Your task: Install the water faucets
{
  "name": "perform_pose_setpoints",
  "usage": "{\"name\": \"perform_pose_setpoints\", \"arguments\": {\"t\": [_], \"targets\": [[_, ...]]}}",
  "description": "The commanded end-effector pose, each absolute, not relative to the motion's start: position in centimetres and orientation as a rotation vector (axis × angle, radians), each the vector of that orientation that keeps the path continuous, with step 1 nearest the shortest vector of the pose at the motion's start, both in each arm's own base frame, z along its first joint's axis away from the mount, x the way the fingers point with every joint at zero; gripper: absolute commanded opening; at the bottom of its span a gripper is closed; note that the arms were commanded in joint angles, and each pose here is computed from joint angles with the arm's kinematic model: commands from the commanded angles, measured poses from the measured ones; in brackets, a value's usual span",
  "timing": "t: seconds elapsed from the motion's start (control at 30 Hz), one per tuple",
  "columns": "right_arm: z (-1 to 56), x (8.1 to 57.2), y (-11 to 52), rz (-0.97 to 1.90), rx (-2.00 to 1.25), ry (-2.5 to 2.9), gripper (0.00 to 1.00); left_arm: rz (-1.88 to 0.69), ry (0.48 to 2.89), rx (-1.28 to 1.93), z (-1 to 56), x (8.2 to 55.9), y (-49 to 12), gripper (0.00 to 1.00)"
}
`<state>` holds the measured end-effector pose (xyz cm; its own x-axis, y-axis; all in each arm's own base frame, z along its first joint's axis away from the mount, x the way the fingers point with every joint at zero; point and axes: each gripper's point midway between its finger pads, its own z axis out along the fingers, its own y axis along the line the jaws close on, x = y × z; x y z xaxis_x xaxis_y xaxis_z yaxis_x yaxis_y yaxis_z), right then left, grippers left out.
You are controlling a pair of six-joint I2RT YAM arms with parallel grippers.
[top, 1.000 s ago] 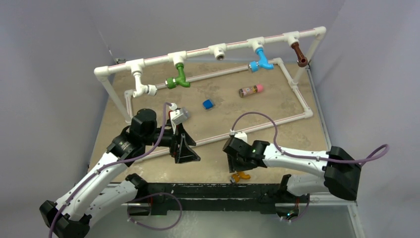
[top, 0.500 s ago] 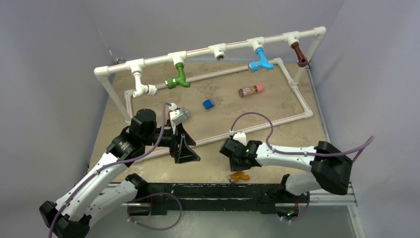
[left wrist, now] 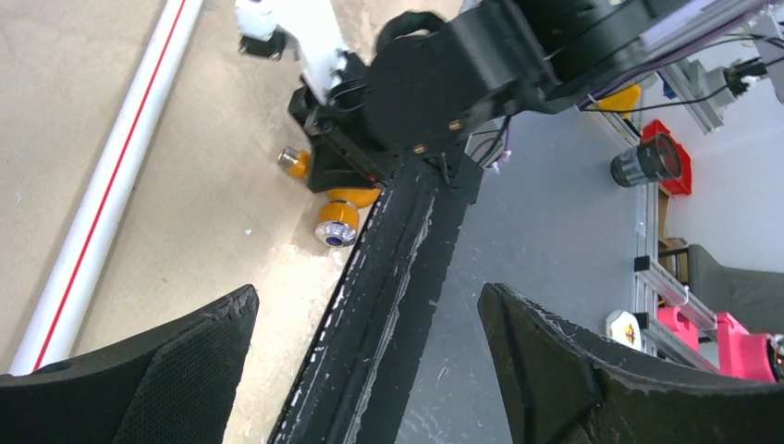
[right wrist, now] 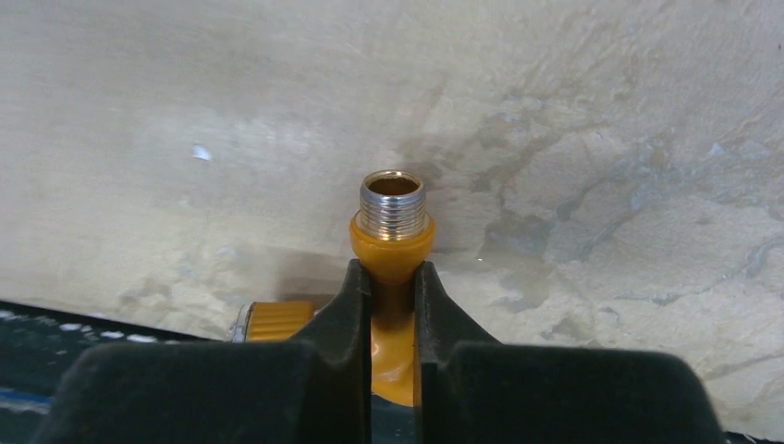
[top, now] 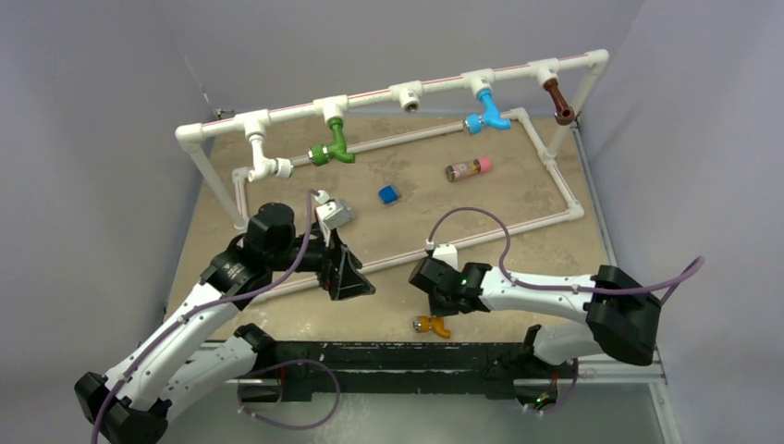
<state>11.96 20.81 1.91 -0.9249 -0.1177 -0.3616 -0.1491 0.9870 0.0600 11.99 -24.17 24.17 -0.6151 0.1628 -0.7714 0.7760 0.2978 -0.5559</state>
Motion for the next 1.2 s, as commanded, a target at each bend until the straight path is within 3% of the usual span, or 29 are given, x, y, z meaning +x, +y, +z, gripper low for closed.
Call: {"name": "perform_pose_setpoints", "arguments": {"t": [0.0, 0.47, 0.87, 1.17], "targets": [[5.1, 13.2, 24.0, 0.339, -0.17, 2.659, 0.0, -1.272, 2.042, 0.736, 24.1, 13.2, -24.0, 0.89], [15.2, 13.4, 31.7, 0.981, -0.465, 2.238, 0.0, -1.117, 2.23, 0.456, 23.9, 15.5, -22.6, 0.88], [21.8, 8.2, 36.3, 1.472, -0.906, 1.769, 0.0, -1.384, 2.182, 0.533, 25.2, 12.0, -23.9, 0.84], [22.3, 4.2, 36.5, 1.669, -1.147, 1.653, 0.0, -1.482, 2.216, 0.602, 24.9, 9.6, -23.7, 0.76]]}}
